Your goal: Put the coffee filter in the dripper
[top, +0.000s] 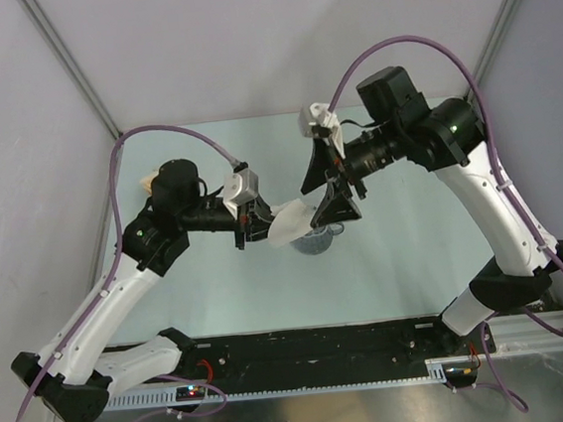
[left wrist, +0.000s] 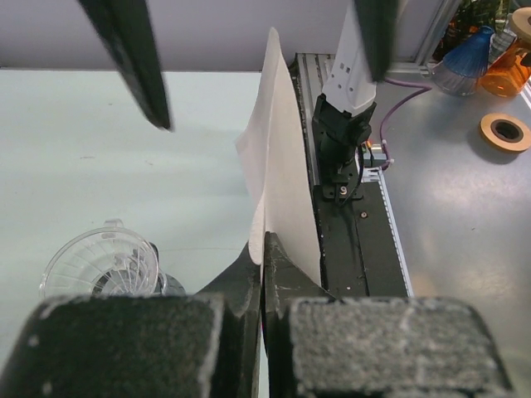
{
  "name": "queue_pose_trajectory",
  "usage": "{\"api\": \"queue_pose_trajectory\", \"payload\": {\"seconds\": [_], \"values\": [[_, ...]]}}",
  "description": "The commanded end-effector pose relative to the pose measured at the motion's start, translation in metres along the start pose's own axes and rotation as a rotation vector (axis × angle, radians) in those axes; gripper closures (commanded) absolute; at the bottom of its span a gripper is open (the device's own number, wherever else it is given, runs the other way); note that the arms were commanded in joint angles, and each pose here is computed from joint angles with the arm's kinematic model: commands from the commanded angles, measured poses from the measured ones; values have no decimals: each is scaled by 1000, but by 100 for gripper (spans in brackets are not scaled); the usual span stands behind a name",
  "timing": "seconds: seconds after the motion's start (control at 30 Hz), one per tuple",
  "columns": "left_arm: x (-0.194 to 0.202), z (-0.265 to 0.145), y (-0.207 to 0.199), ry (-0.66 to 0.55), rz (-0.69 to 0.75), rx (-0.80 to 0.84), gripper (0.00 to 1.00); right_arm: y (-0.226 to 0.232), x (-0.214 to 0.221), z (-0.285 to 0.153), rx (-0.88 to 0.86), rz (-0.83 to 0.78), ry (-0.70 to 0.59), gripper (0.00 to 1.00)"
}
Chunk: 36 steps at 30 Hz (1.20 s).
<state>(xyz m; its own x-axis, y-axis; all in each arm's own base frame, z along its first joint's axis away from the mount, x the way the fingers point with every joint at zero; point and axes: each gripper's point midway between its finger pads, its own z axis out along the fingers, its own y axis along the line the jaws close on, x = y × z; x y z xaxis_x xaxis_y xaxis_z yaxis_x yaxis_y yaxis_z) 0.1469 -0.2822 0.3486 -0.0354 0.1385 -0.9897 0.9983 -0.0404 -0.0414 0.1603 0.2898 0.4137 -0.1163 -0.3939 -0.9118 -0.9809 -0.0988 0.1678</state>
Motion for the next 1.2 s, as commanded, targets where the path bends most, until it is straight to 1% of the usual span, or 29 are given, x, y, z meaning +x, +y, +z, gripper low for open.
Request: {"api": "queue_pose_trajectory", "payload": {"seconds": [0.0, 0.07, 0.13, 0.17, 0.3, 0.33, 0.37, 0.4, 0.5, 0.57, 0.6, 0.7, 0.83, 0.87, 0.9, 0.93, 1.03, 1.17], "values": [[-17, 2, -1, -20, 68, 17, 100, 11, -1, 12, -24, -73, 29, 20], [-16, 3, 0, -17, 74, 13, 100, 10, -1, 14, -25, -82, 34, 29], [-14, 3, 1, -15, 80, 4, 100, 9, 1, 15, -27, -103, 39, 44], [-14, 3, 1, -14, 78, 1, 100, 8, 1, 15, -29, -115, 39, 52], [-18, 3, 5, -15, 51, -15, 99, 4, 1, 19, -29, -141, 41, 78], [-21, 3, 6, -17, 43, -21, 97, 3, 1, 21, -26, -149, 43, 89], [-22, 3, 8, -18, 23, -37, 94, 1, 0, 21, -19, -156, 45, 94], [-24, 2, 10, -20, 5, -53, 88, -3, -2, 22, -5, -170, 39, 97], [-29, -6, 27, -35, -131, -133, 68, -15, -17, 18, 56, -188, -6, 100], [-32, -15, 42, -55, -240, -190, 58, -26, -31, 13, 109, -197, -56, 100], [-33, -20, 51, -69, -300, -220, 55, -30, -37, 10, 132, -197, -81, 100], [-40, -31, 68, -119, -405, -273, 47, -39, -51, 3, 200, -238, -147, 100], [-54, -37, 78, -208, -507, -304, 39, -52, -58, 1, 292, -309, -206, 100], [-56, -38, 81, -235, -552, -304, 37, -56, -59, 2, 315, -318, -213, 100], [-59, -40, 85, -276, -572, -298, 36, -57, -62, 1, 333, -333, -227, 100], [-62, -42, 88, -316, -629, -290, 35, -60, -62, 1, 351, -333, -233, 100], [-63, -44, 92, -388, -755, -257, 34, -64, -67, -1, 394, -361, -270, 100], [-58, -44, 90, -413, -801, -243, 34, -64, -74, -3, 424, -383, -316, 100]]}}
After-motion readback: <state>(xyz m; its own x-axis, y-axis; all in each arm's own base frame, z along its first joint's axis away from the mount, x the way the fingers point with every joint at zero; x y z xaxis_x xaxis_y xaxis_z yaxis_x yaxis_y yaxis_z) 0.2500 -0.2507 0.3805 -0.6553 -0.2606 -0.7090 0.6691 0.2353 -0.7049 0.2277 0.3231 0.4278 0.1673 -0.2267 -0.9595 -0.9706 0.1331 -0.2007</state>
